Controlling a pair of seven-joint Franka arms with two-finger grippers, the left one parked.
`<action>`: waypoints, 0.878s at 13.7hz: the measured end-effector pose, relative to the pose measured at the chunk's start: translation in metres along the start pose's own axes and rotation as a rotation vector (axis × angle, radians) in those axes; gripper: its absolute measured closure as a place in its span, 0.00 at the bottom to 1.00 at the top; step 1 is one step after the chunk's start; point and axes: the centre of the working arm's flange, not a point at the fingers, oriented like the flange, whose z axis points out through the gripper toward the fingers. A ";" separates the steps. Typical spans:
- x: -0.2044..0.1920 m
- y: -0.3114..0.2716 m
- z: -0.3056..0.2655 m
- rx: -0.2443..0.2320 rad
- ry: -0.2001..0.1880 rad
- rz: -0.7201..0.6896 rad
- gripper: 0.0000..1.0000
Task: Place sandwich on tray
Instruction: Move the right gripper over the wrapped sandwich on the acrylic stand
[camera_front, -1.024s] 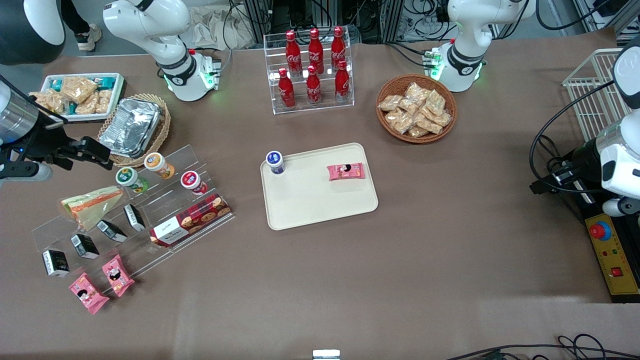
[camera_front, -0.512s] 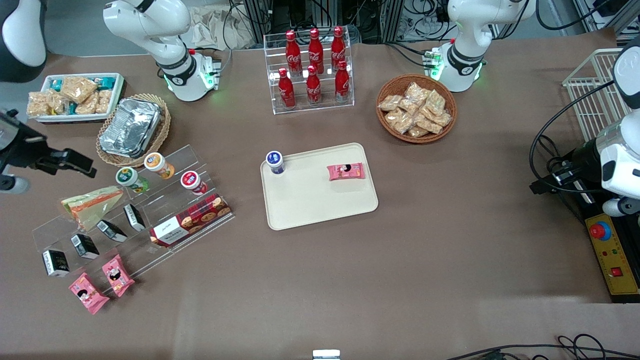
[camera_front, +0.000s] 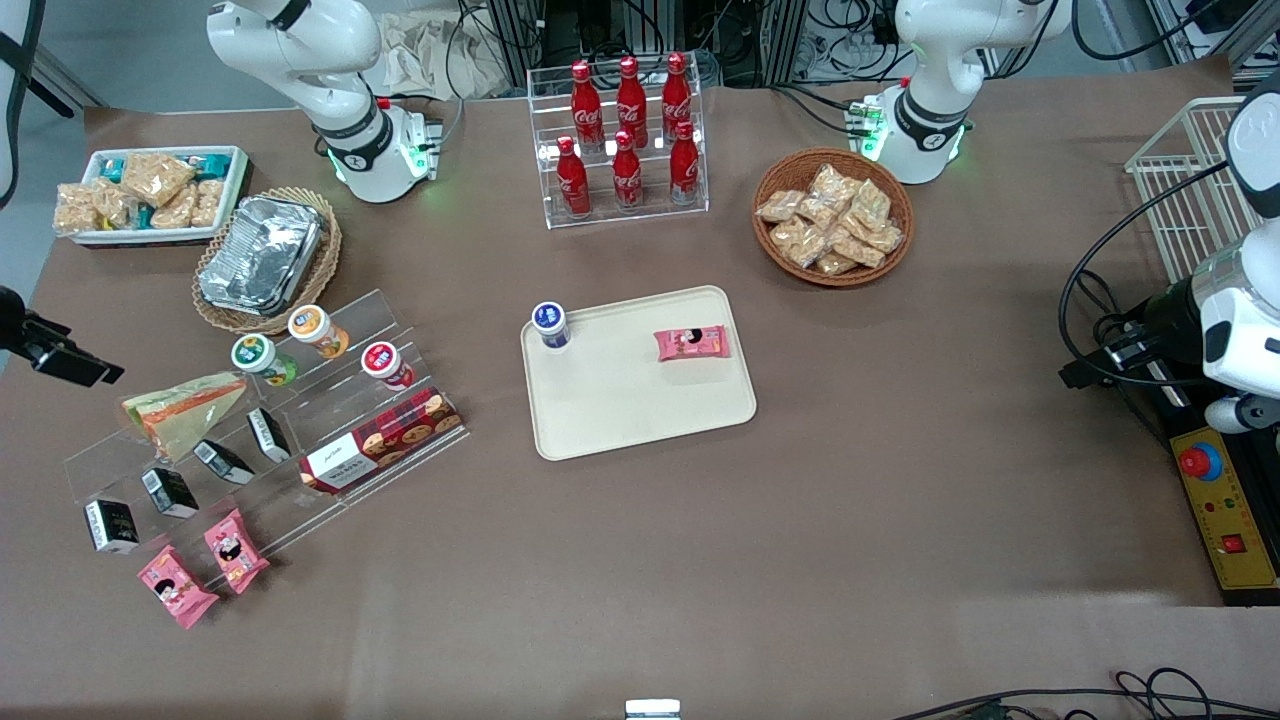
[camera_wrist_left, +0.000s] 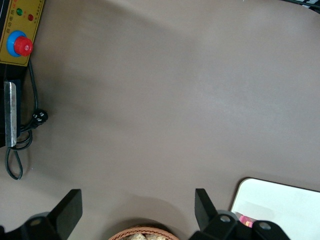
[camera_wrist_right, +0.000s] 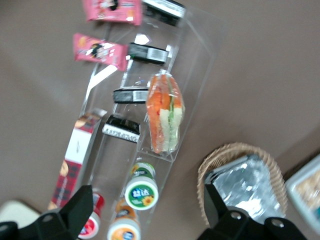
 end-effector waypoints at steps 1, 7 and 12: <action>0.003 -0.003 0.006 -0.005 -0.004 0.060 0.01; 0.053 0.018 0.056 0.011 0.051 0.191 0.01; 0.067 0.012 0.102 0.018 0.056 0.200 0.01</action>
